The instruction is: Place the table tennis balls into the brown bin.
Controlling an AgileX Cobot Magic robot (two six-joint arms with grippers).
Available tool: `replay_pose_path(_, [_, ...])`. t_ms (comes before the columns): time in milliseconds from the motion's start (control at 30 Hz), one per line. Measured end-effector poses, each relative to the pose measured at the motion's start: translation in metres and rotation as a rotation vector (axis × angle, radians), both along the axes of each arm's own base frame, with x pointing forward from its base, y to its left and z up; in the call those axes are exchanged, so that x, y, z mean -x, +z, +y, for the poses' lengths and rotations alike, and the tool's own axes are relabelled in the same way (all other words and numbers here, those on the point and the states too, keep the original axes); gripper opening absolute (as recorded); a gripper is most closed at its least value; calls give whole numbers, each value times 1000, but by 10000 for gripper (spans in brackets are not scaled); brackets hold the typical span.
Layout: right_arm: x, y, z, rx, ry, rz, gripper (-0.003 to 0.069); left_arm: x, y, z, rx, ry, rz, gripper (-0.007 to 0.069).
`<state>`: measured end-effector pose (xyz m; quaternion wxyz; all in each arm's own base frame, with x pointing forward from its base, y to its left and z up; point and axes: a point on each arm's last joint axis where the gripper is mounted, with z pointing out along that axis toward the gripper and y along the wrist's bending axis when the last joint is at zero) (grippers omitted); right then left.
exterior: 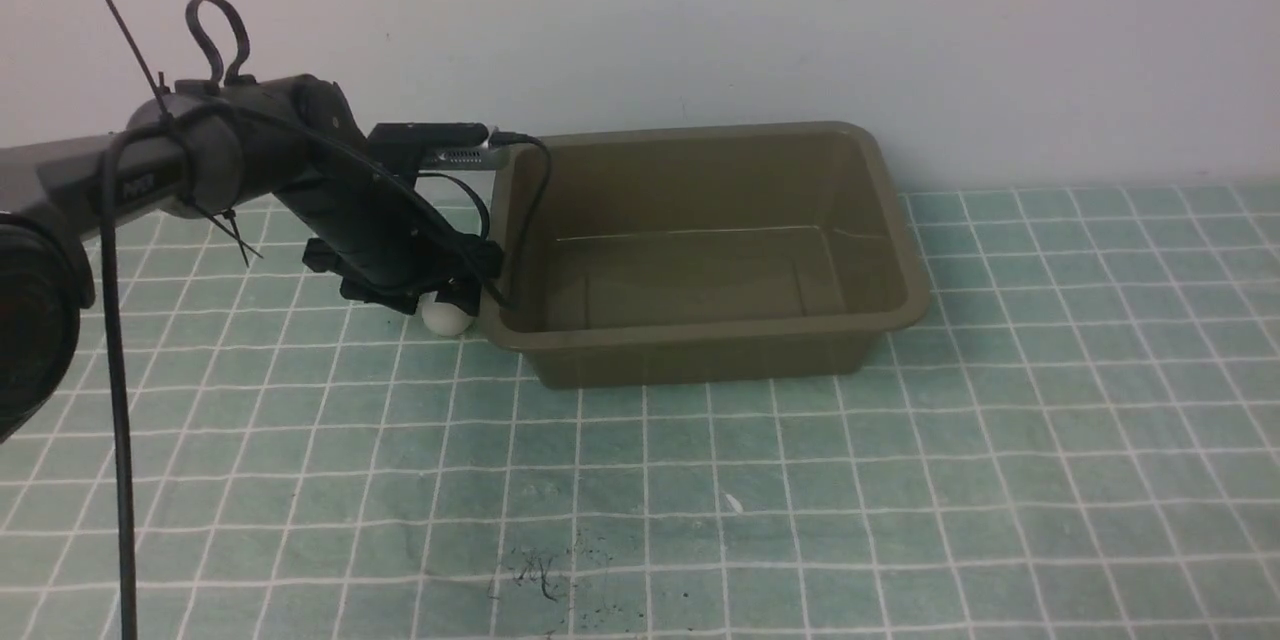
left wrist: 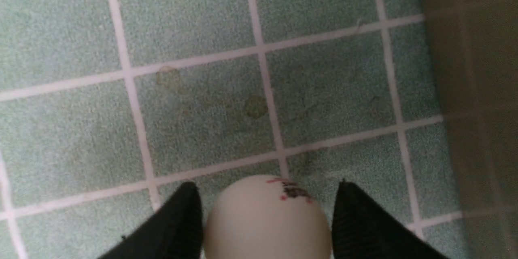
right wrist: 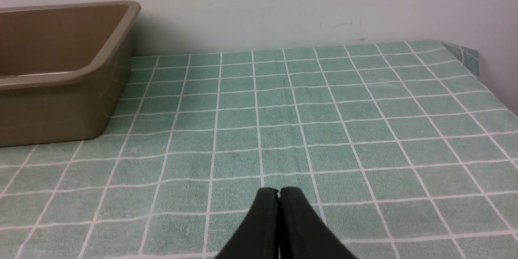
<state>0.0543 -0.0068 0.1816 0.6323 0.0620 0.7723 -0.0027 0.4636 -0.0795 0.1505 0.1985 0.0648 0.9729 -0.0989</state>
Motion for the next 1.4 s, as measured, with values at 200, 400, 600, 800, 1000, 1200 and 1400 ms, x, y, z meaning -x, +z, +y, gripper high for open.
replay_pose_path(200, [0, 0, 0, 0, 0, 0, -15, 8, 28, 3, -40, -32, -8, 349])
replay_pose_path(400, [0, 0, 0, 0, 0, 0, -15, 27, 113, -8, 1, -98, -217, 349])
replay_pose_path(600, [0, 0, 0, 0, 0, 0, -15, 42, 129, -68, 95, -230, -290, 357])
replay_pose_path(800, [0, 0, 0, 0, 0, 0, -15, 52, 130, -83, 116, -248, -250, 536])
replay_pose_path(1000, [0, 0, 0, 0, 0, 0, -15, 100, 211, -55, 82, -202, -261, 262])
replay_pose_path(1200, [0, 0, 0, 0, 0, 0, -15, 195, 309, -30, 118, -224, -540, 3])
replay_pose_path(1400, [0, 0, 0, 0, 0, 0, -15, 263, 348, -8, 147, -231, -696, -5])
